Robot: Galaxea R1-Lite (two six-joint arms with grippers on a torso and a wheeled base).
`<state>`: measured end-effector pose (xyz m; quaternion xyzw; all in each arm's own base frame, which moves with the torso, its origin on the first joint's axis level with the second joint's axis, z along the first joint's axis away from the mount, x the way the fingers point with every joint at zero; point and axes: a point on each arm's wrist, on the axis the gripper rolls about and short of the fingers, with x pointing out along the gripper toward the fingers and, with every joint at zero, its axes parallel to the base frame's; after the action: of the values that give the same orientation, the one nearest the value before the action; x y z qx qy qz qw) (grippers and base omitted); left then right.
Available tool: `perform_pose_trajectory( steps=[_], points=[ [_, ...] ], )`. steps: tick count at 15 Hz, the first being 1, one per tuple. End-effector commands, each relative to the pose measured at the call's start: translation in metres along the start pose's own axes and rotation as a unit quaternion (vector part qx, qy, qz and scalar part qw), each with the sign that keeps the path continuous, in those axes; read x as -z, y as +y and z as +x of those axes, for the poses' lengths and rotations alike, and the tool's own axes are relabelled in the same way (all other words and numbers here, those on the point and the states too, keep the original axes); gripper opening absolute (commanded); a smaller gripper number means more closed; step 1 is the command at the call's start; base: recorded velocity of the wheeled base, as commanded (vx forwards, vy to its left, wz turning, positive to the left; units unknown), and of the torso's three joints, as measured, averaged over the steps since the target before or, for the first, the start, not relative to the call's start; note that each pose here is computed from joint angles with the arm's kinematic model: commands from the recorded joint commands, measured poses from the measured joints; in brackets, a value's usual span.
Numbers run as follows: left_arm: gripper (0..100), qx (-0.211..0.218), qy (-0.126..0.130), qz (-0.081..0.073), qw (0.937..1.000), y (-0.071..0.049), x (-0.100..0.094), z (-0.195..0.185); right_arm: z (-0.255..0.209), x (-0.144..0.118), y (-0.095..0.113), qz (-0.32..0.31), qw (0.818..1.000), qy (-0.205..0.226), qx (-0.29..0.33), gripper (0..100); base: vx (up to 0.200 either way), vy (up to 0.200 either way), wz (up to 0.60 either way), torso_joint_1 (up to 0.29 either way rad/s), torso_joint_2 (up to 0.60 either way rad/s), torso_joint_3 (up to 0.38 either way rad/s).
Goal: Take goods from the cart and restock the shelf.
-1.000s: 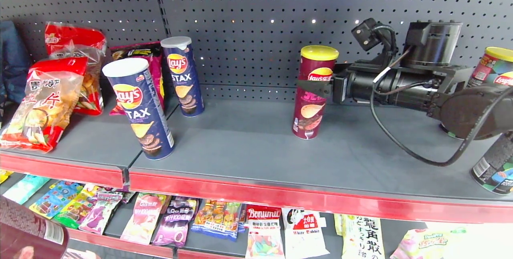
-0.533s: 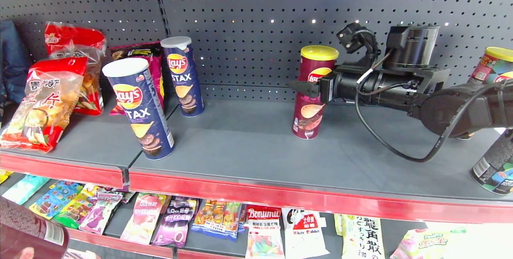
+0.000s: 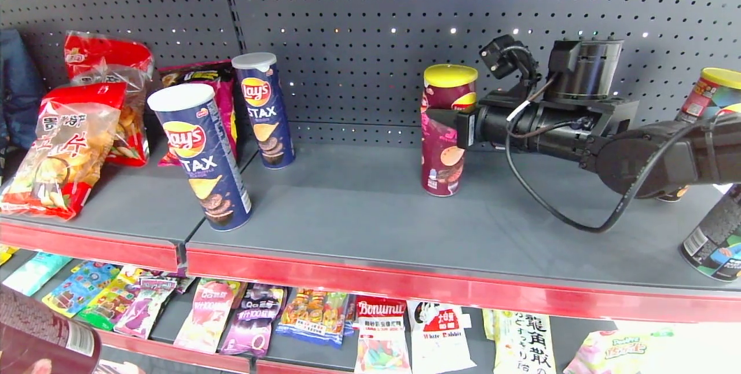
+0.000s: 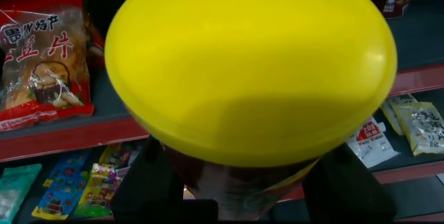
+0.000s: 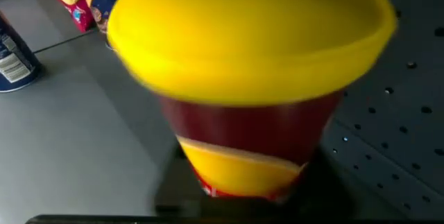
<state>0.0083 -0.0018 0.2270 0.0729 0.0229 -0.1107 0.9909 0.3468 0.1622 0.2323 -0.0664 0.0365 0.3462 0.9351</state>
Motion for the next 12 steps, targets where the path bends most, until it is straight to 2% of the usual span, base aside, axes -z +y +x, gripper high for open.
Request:
perform_pose_trajectory(
  steps=[1,5,7,9,12],
  points=[
    [0,0.002,0.003,0.000,1.0000,0.000,0.001,0.001,-0.006,-0.011,0.011,-0.005,1.000,-0.010,0.012,0,0.000,0.000,0.00,0.000,0.00,0.000],
    [0,0.004,0.005,0.000,1.0000,0.000,0.001,0.001,-0.022,-0.036,0.051,-0.006,0.993,-0.026,0.117,0,0.000,0.000,0.00,0.000,0.00,0.000],
    [0,0.005,0.007,0.000,1.0000,-0.001,0.004,0.001,-0.035,-0.048,0.058,-0.002,0.988,-0.039,0.148,0,0.000,0.000,0.00,0.000,0.00,0.000],
    [0,0.006,0.010,0.000,0.9999,-0.001,0.006,0.001,-0.050,-0.047,0.065,0.004,0.981,-0.031,0.194,0,0.000,0.000,0.00,0.000,0.00,0.000],
    [0,0.011,0.011,0.000,0.9999,-0.002,0.008,0.002,-0.070,-0.042,0.077,0.039,0.972,-0.027,0.228,0,0.000,0.000,0.00,0.000,0.00,0.000]
  ],
)
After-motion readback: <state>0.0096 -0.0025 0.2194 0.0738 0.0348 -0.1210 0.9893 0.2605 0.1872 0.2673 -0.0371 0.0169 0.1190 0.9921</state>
